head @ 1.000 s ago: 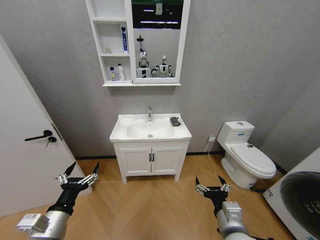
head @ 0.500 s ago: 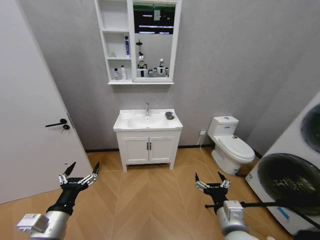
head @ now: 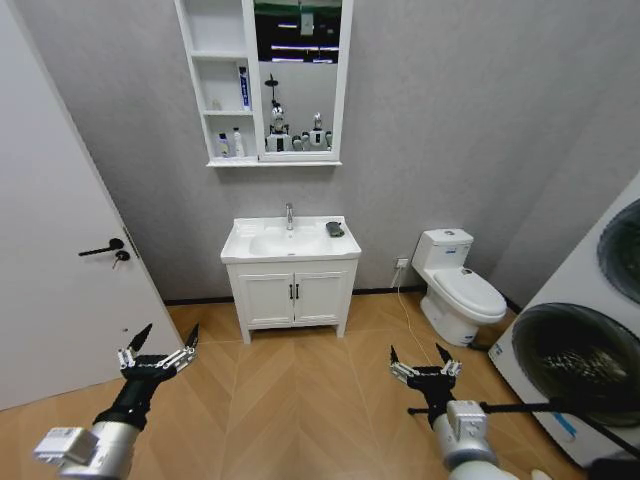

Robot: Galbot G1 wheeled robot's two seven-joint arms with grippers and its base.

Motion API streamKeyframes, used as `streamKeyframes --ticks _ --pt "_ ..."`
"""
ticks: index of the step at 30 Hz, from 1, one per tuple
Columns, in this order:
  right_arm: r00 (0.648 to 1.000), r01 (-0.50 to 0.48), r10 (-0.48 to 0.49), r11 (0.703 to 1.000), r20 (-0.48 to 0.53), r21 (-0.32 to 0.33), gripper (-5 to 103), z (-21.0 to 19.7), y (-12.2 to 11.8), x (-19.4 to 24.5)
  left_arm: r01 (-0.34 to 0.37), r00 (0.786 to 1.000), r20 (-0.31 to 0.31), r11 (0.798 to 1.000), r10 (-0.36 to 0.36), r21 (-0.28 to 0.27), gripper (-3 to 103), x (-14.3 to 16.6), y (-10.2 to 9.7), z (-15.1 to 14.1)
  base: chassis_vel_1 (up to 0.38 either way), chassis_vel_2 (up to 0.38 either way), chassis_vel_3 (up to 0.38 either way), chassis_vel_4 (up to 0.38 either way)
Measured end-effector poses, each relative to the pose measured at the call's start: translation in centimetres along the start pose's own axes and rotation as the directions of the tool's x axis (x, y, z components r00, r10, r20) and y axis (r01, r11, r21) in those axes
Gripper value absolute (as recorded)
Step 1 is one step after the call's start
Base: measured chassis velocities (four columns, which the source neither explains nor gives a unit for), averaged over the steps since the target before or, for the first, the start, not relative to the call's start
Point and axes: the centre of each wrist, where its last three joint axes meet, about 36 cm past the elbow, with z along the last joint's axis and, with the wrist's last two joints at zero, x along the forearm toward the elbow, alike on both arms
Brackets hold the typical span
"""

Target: Move facial cleanser and shampoo from washbasin to cabinet, then wipe washbasin with towel.

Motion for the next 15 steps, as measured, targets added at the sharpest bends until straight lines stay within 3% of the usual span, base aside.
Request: streamKeyframes --ticks 15 --pt "1.0 0.0 0.0 1.0 -0.001 0.0 100 0.0 0.0 0.0 0.0 1.0 0.0 1.0 0.0 0.0 100 0.0 0.0 0.0 0.0 0.0 0.0 0.0"
